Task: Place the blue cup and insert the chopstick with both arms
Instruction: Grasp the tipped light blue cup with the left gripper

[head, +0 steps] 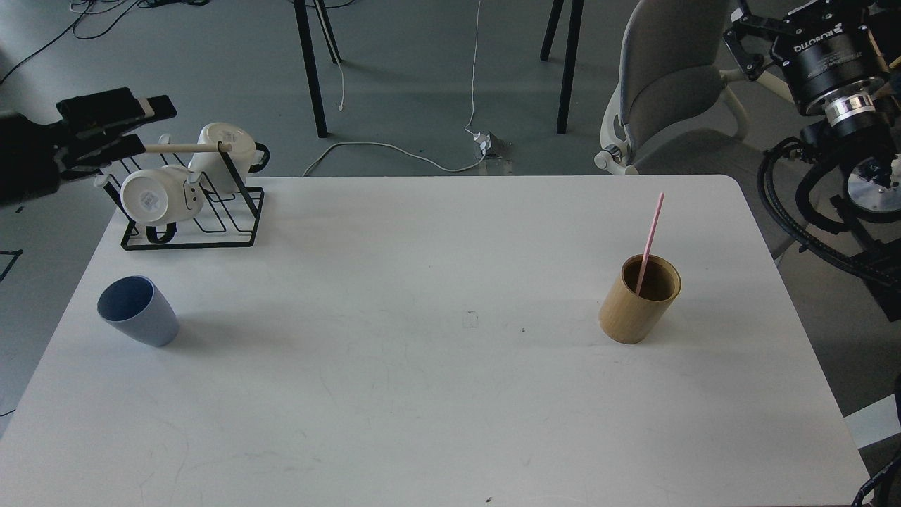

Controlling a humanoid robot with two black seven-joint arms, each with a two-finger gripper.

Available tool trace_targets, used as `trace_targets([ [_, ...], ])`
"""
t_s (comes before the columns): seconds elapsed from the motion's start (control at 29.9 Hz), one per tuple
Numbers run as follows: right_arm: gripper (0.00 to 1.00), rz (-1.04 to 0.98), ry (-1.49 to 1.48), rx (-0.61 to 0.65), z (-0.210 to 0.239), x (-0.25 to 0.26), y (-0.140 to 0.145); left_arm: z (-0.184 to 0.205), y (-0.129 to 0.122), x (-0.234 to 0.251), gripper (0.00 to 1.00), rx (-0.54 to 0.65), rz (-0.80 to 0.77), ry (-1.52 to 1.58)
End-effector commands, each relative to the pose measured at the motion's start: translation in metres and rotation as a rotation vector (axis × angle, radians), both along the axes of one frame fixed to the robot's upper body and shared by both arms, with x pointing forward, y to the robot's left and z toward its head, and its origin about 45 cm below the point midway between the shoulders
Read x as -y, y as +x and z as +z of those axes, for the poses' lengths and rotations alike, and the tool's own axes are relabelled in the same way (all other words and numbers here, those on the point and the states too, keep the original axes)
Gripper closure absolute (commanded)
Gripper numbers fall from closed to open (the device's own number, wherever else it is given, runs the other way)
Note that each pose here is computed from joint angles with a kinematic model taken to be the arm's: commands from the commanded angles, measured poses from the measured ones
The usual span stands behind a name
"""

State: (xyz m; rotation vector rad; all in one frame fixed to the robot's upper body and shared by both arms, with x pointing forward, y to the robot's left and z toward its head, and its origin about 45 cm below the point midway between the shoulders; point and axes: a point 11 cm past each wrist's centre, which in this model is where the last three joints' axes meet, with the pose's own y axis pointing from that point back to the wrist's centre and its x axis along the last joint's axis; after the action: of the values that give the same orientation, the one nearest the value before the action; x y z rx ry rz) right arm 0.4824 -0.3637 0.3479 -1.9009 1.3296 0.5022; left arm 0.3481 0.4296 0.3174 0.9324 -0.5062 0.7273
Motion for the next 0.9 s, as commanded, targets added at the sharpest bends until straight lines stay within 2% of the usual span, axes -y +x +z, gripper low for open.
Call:
trace_targets([
  [0.0,0.00,-0.001,0.001,0.003,0.002,0.001,0.000,-0.023,-0.011,-0.019,0.01,0.047,-0.024,0.161],
  [0.1,0.00,0.002,0.002,0.006,0.003,0.000,0.000,-0.051,-0.023,-0.041,0.01,0.050,-0.026,0.310],
  [0.17,0.00,0.003,0.003,0.008,0.004,-0.001,0.000,-0.071,-0.030,-0.064,0.02,0.011,-0.018,0.401],
  [0.27,0.00,0.004,0.003,0.009,0.004,-0.001,0.000,-0.097,-0.030,-0.068,0.05,-0.018,-0.043,0.423],
  [0.47,0.00,-0.001,0.000,0.010,0.005,0.002,0.000,-0.112,-0.034,-0.077,0.20,-0.018,-0.132,0.552],
  [0.87,0.00,-0.003,-0.001,0.011,0.005,0.003,-0.001,-0.151,-0.031,-0.091,0.34,-0.079,-0.074,0.571],
])
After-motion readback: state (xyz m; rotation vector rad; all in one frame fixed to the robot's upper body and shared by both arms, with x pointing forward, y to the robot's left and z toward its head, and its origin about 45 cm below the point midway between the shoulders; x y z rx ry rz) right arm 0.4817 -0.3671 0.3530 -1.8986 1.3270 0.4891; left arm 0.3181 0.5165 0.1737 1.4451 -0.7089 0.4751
